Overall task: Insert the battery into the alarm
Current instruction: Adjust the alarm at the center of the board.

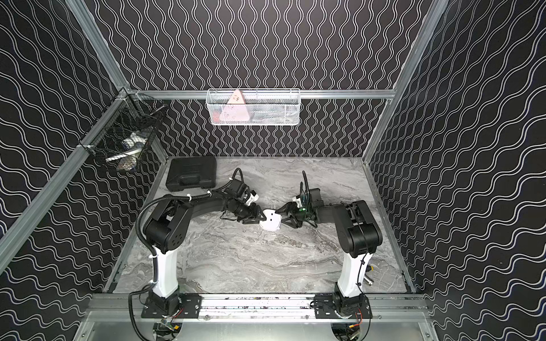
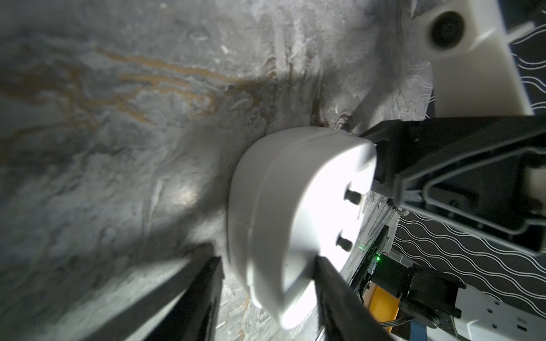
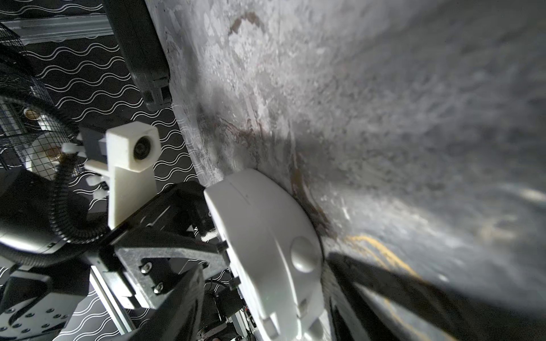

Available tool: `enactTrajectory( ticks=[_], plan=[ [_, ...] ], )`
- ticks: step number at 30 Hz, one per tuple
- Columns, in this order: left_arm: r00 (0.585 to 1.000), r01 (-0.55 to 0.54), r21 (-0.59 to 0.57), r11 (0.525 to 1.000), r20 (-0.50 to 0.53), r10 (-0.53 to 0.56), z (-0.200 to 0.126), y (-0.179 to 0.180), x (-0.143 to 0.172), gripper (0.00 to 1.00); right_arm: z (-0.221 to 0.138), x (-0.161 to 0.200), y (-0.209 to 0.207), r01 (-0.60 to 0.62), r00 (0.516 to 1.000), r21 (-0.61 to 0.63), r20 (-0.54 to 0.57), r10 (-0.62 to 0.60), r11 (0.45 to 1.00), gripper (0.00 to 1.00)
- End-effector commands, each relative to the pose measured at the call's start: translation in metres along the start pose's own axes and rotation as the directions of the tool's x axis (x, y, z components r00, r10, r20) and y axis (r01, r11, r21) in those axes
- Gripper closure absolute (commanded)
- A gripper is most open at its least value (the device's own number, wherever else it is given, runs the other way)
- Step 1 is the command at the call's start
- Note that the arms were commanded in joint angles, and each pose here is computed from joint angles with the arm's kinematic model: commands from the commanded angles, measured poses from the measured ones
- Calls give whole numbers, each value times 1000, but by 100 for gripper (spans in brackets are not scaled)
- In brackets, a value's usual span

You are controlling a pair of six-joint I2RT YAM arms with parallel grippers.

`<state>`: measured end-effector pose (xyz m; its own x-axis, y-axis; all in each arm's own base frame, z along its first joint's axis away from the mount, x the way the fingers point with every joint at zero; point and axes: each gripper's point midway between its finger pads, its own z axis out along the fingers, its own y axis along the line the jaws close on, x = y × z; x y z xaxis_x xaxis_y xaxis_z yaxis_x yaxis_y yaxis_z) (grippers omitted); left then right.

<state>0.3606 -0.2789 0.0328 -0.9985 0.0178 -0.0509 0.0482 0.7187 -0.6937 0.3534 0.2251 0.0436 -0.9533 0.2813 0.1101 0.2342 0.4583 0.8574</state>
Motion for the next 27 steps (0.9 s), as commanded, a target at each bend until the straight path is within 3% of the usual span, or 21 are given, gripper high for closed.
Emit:
enactTrajectory(
  ticks=[1,6,10,12,13,16,19,23,27],
  plan=[
    [999,50,-144,988,21,-48,-3,29,3,37,-13,-1,12,82,996,23,34,-83,996,35],
    [993,56,-101,993,105,-45,-25,15,-12,27,-42,-14,14,250,952,223,120,-281,942,29],
    [978,90,-71,993,193,-75,-48,12,-23,13,-58,-20,29,446,858,329,107,-502,833,20],
    [966,129,-47,991,232,-115,-57,17,-25,7,-59,-17,39,574,763,401,55,-644,714,10],
    [960,149,-27,988,243,-138,-62,19,-25,3,-57,-16,43,642,689,448,18,-725,622,2],
    [944,204,23,979,259,-203,-71,29,-22,1,-42,-4,57,792,483,481,-115,-868,377,1],
    [937,229,45,972,262,-233,-78,38,-18,1,-20,17,65,897,314,392,-234,-920,206,1],
    [932,243,49,969,265,-247,-84,47,-11,1,-2,30,60,960,164,269,-328,-930,74,1],
    [932,249,60,967,258,-256,-84,52,-8,1,6,27,50,973,107,231,-388,-916,16,1]
  ],
)
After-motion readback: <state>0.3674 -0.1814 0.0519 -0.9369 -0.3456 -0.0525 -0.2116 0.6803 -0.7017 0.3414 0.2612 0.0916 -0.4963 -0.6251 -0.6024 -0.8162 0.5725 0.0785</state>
